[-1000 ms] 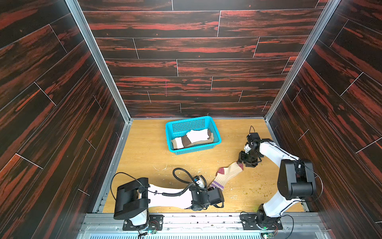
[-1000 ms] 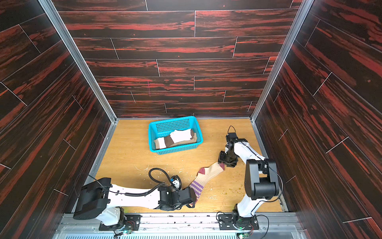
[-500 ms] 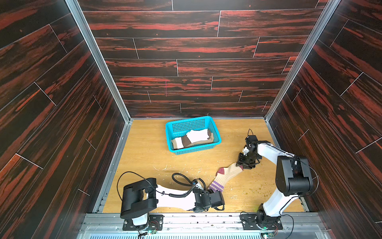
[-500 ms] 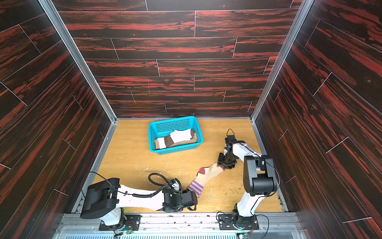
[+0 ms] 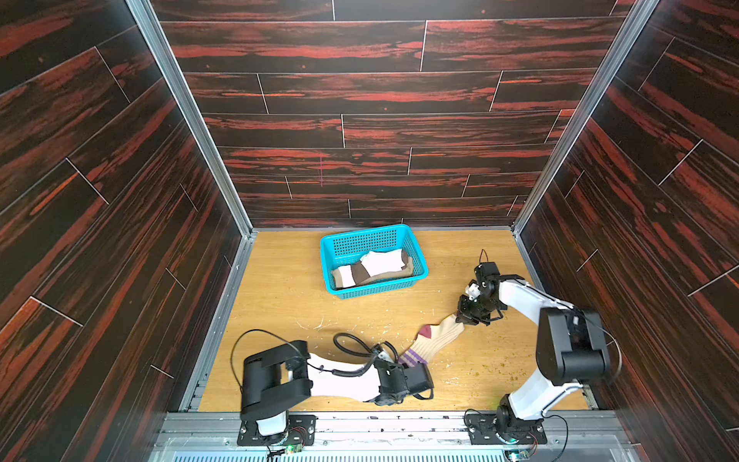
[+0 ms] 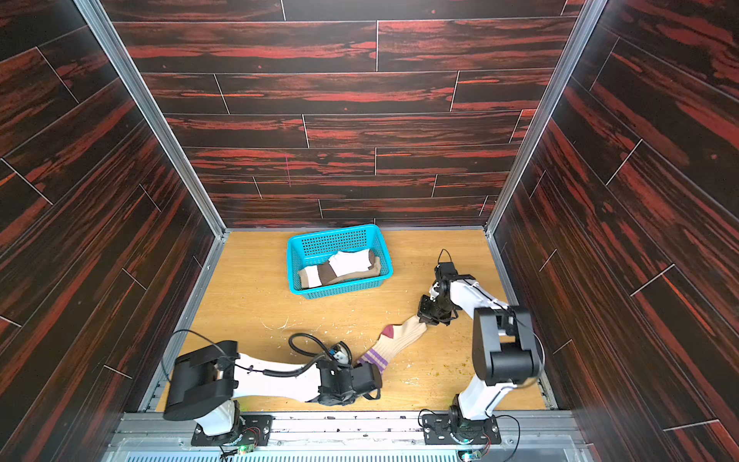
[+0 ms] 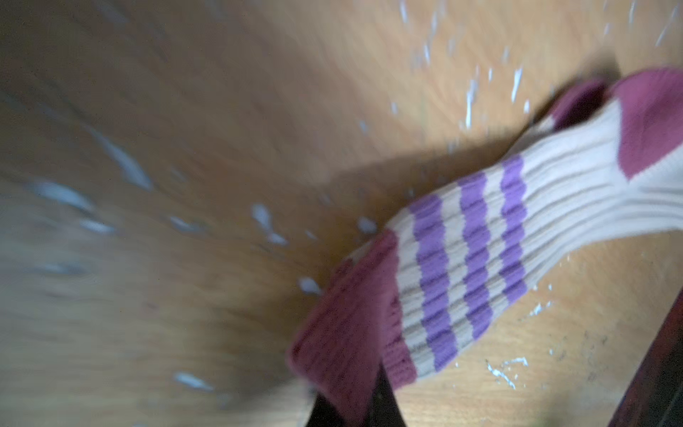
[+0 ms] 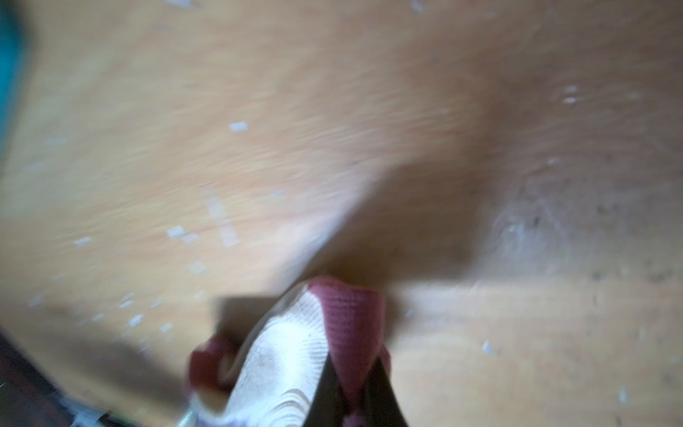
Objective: Place the socks together as a pair
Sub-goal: Pick up a pair of socks from the center of the board, then place a pair of socks in the bin.
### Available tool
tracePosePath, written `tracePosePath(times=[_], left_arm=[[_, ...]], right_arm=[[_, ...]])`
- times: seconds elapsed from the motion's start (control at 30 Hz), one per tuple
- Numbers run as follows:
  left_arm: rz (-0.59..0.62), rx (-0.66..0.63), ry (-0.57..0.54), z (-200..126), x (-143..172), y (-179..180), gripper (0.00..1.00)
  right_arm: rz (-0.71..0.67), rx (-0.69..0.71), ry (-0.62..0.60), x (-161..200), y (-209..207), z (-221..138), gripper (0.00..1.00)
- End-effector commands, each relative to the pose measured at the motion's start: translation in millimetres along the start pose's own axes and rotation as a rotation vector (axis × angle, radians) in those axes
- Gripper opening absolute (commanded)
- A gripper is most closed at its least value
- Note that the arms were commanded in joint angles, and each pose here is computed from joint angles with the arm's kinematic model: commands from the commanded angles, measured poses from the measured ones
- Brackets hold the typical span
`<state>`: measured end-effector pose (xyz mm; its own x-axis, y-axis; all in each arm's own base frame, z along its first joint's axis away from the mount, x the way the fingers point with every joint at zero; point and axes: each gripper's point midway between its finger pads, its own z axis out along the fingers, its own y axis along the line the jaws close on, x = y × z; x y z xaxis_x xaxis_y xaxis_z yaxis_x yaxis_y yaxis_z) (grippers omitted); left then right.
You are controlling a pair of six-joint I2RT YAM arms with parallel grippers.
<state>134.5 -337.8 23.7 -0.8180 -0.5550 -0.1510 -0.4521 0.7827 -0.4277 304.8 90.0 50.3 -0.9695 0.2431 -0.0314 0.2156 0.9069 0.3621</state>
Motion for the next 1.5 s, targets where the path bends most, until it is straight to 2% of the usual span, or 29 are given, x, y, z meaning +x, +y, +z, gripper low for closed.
tracePosePath(times=[0.0, 0.13, 0.3, 0.4, 0.5, 0.6, 0.73, 0.9, 1.03, 1.13, 1.17, 1.47], left_arm=[[0.084, -0.015, -0.121, -42.4, -46.0, 1.2, 0.02], [0.123, 0.048, -0.215, -88.1, -85.6, -12.8, 0.02], [0.145, 0.112, -0.254, -137.5, -133.8, -29.7, 0.02], [0.162, 0.144, -0.296, -165.0, -170.4, -42.6, 0.03], [0.166, 0.141, -0.309, -182.7, -207.8, -47.1, 0.03], [0.151, 0.129, -0.313, -190.3, -248.3, -46.7, 0.03], [0.140, 0.110, -0.293, -183.1, -299.5, -44.8, 0.03], [0.149, 0.071, -0.244, -153.4, -356.1, -40.2, 0.03], [0.137, 0.104, -0.166, -121.0, -382.0, -39.9, 0.03], [0.126, 0.128, -0.099, -98.9, -389.0, -40.5, 0.03], [0.127, 0.107, -0.067, -82.2, -388.1, -36.2, 0.02], [0.124, 0.019, 0.021, -16.9, -382.4, -7.3, 0.03]], right_arm=[[-0.017, -0.100, -0.035, 5.1, 25.3, -28.2, 0.00], [-0.050, -0.229, -0.100, 4.7, 59.0, -74.3, 0.00], [-0.105, -0.414, -0.191, -1.9, 112.1, -141.9, 0.00], [-0.156, -0.493, -0.209, -8.2, 149.0, -170.2, 0.00], [-0.214, -0.554, -0.224, -21.1, 191.3, -187.0, 0.00], [-0.234, -0.564, -0.226, -42.8, 220.9, -182.3, 0.00], [-0.233, -0.582, -0.223, -73.0, 252.3, -161.0, 0.00], [-0.230, -0.587, -0.208, -111.2, 288.8, -127.6, 0.00], [-0.211, -0.542, -0.194, -140.1, 296.1, -96.2, 0.00], [-0.203, -0.488, -0.175, -156.9, 291.2, -69.0, 0.00], [-0.201, -0.461, -0.169, -161.5, 287.4, -60.1, 0.00], [-0.138, -0.306, -0.114, -184.5, 234.2, 3.7, 0.00]])
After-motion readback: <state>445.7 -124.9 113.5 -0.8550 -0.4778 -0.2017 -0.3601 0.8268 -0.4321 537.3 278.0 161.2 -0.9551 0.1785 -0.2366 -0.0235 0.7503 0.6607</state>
